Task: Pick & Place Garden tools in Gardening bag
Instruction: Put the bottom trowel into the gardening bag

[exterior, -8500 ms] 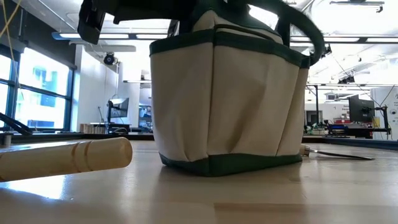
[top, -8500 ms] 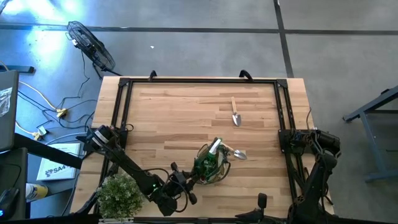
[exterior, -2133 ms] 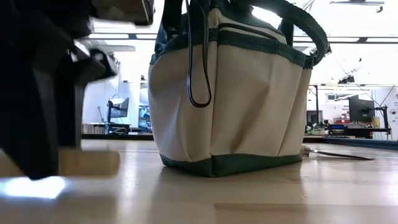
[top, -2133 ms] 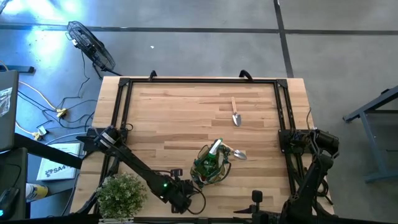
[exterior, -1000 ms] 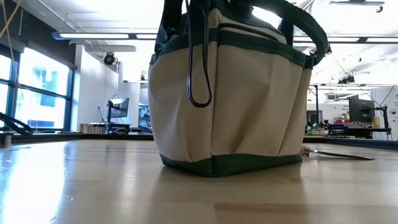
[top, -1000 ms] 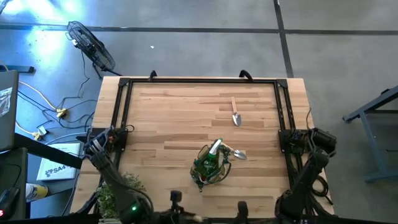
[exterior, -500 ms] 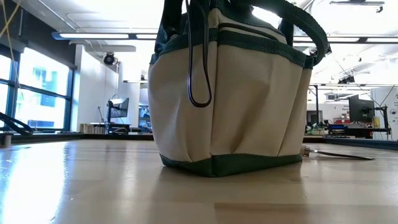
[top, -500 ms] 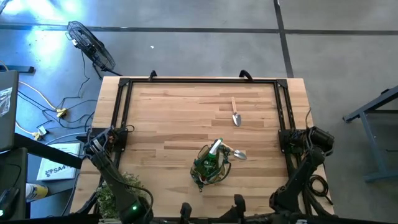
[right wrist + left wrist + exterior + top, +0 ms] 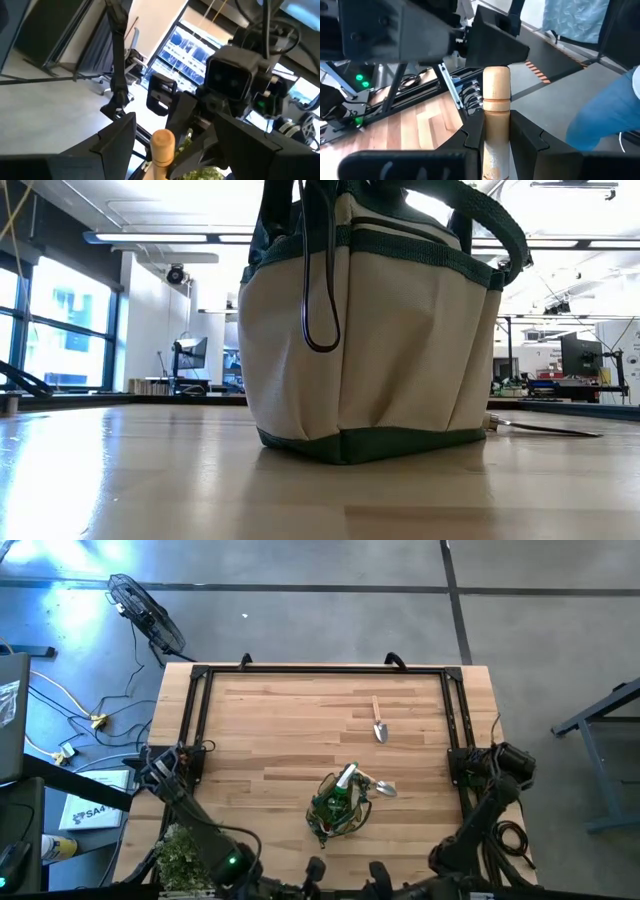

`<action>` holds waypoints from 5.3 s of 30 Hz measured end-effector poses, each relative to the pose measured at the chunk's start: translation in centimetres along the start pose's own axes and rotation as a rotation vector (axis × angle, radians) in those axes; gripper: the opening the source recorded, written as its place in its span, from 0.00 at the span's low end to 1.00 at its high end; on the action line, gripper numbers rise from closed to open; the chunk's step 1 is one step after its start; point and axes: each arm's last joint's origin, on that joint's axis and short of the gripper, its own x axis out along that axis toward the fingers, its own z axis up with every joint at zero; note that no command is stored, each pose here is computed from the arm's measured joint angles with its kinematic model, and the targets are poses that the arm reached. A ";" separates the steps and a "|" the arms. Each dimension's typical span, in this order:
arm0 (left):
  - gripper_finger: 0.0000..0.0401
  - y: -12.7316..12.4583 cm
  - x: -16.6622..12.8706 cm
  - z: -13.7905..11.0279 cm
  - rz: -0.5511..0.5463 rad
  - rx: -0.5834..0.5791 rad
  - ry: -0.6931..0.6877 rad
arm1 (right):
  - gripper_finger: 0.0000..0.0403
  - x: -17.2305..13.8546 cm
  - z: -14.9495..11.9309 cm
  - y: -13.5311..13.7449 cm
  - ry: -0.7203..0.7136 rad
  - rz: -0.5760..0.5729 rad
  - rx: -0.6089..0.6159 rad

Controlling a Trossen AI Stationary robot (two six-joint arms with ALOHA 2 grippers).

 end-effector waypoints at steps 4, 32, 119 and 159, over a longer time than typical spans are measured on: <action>0.13 0.4 0.2 0.0 -0.001 0.006 0.002 | 0.65 0.5 -0.8 -0.4 0.032 0.016 0.015; 0.13 0.6 0.4 -0.2 -0.014 0.034 0.013 | 0.28 1.3 -2.3 -0.7 0.078 0.147 0.064; 0.45 1.3 -2.0 -6.4 0.347 -0.225 0.551 | 0.15 -2.2 -5.6 -0.2 0.526 -0.503 0.343; 0.45 1.8 -2.6 -7.2 0.360 -0.075 0.660 | 0.15 -0.4 -9.2 -5.0 0.655 -0.523 0.641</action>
